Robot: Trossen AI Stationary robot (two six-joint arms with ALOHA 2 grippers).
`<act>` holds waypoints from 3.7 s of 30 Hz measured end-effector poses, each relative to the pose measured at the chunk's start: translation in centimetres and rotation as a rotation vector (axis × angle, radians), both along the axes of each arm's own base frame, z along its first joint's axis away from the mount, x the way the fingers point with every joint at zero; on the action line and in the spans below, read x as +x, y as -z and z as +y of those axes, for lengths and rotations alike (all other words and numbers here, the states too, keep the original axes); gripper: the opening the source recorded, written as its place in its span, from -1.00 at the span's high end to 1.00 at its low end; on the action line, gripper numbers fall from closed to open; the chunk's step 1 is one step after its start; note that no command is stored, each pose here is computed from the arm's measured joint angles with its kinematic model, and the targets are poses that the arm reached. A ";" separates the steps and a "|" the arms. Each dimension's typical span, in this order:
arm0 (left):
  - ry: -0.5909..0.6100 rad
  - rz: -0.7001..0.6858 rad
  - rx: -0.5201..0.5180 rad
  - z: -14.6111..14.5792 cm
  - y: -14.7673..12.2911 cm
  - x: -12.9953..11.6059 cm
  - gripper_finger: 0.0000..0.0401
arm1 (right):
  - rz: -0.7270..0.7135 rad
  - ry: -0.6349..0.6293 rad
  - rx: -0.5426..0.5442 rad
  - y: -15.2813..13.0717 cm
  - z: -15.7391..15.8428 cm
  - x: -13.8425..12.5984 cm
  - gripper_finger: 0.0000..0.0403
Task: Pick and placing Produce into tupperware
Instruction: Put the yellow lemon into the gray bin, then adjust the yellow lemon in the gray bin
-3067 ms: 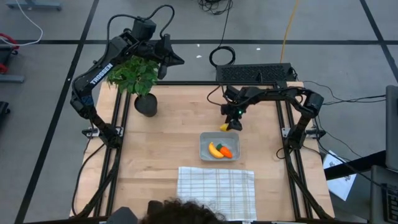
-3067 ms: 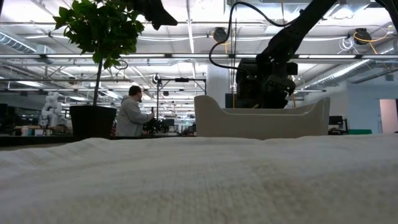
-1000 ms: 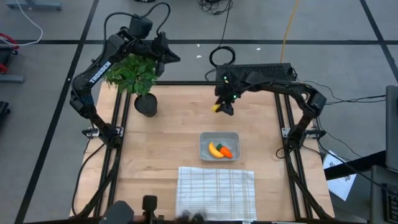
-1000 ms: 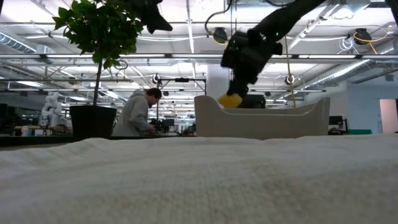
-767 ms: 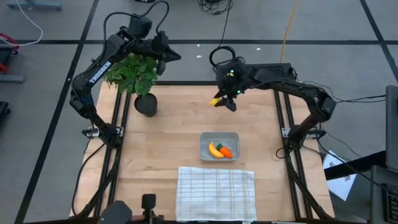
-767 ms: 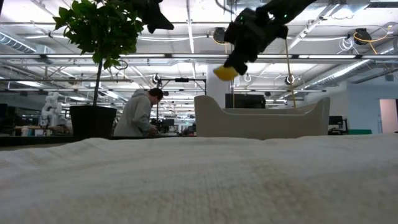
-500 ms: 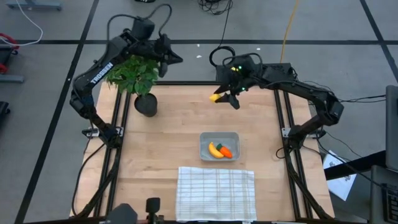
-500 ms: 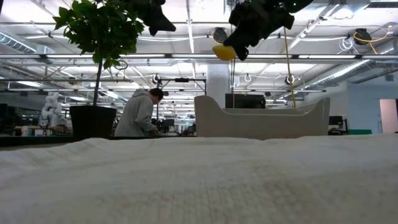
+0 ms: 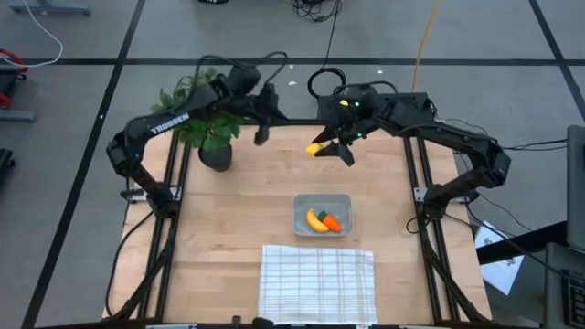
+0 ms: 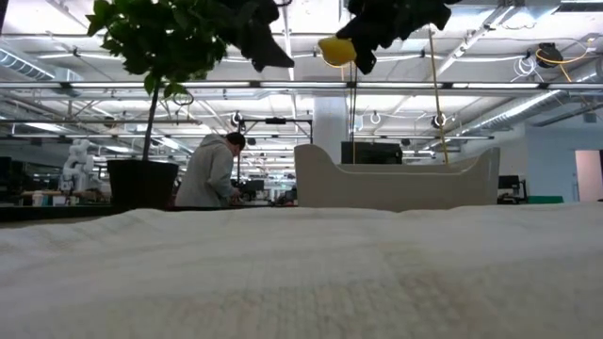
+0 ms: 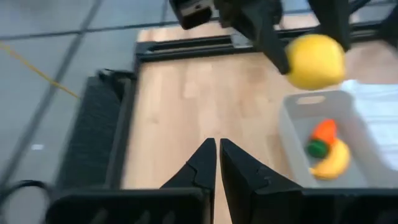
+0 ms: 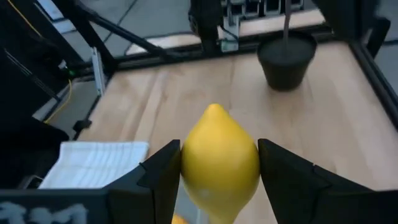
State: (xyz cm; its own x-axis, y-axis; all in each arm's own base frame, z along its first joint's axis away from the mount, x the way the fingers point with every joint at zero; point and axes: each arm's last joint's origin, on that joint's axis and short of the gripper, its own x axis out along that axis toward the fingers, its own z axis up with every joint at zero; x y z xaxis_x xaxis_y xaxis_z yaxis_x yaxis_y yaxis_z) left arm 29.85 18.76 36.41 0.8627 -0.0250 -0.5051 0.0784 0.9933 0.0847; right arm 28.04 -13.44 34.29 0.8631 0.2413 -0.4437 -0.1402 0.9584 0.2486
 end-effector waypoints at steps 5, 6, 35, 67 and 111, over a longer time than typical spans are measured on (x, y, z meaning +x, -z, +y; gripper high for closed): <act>-0.064 -0.065 0.116 -2.3 -4.0 -0.3 0.87 | -0.094 0.037 0.005 -1.6 0.1 -0.2 0.07; -0.068 -0.096 0.127 -2.9 -5.3 -0.8 0.87 | -0.120 0.044 0.012 -2.0 0.2 -0.2 0.07; 0.126 -0.449 0.096 -16.4 0.0 -9.3 0.87 | -0.325 -0.005 -0.103 -8.5 6.3 -6.4 0.10; -0.089 -0.352 0.110 -18.2 9.6 -8.8 0.87 | -0.406 0.333 -0.299 0.9 8.1 -15.6 0.09; -0.086 -0.324 0.132 -18.0 9.8 -8.9 0.87 | -0.227 0.191 -0.233 6.9 11.4 -9.9 0.69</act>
State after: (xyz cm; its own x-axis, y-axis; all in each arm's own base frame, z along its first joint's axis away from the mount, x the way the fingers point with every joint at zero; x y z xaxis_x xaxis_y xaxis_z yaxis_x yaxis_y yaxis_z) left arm 20.96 0.72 26.58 0.9748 0.1016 -0.1986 -0.0567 0.9739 0.2198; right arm 18.15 -2.04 27.37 0.9655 -0.0185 -0.2598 0.0203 0.9998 0.0042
